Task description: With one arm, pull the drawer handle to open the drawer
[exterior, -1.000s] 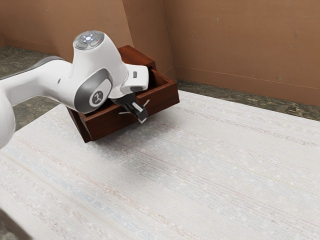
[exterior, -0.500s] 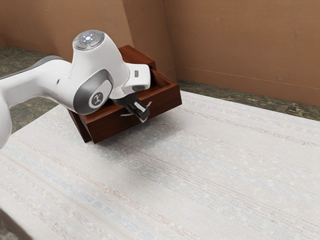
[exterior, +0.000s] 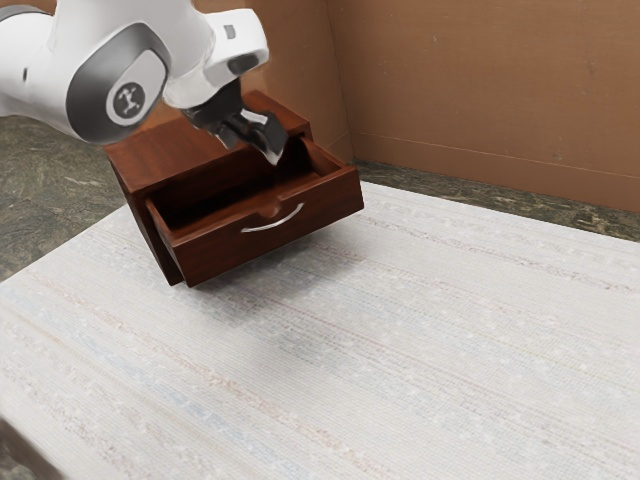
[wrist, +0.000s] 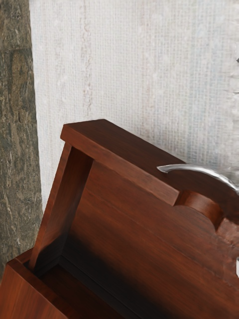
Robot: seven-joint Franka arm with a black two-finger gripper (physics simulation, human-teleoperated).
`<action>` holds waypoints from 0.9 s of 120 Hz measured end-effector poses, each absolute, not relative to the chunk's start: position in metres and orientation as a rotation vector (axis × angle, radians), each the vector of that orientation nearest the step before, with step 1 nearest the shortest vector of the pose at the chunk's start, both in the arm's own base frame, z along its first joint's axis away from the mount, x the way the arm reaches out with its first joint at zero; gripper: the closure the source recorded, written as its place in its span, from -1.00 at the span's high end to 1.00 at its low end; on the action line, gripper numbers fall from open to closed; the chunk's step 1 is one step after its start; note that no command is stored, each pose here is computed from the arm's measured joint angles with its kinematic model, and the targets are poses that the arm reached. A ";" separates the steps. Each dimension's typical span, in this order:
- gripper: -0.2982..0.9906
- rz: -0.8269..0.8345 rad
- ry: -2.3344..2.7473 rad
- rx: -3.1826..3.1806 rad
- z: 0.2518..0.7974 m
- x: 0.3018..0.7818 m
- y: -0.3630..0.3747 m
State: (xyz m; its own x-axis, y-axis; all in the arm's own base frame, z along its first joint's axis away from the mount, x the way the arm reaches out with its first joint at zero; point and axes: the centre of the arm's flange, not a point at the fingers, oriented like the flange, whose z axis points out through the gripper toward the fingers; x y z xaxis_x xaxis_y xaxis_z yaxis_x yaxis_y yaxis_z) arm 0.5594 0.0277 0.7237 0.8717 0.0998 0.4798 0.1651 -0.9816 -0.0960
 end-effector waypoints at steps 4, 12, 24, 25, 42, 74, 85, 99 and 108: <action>0.33 -0.725 -0.302 -2.954 0.739 0.540 0.013; 0.38 -0.643 -0.508 -3.036 0.749 0.515 0.006; 0.44 -0.439 -0.880 -3.030 0.739 0.495 0.036; 0.44 -0.421 -0.912 -3.023 0.737 0.494 0.040; 0.49 -0.187 -1.246 -2.912 0.709 0.482 0.046; 0.52 0.001 -1.639 -2.682 0.681 0.474 0.050; 0.53 0.017 -1.729 -2.618 0.680 0.473 0.050; 0.53 0.028 -1.840 -2.538 0.679 0.472 0.056; 0.53 0.032 -1.894 -2.497 0.679 0.472 0.057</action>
State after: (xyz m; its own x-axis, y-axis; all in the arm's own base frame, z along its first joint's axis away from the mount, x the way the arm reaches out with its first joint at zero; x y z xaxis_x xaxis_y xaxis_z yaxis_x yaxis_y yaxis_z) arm 0.4715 0.0573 0.6786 0.2695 0.9629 -0.0114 0.9628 -0.2696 -0.0185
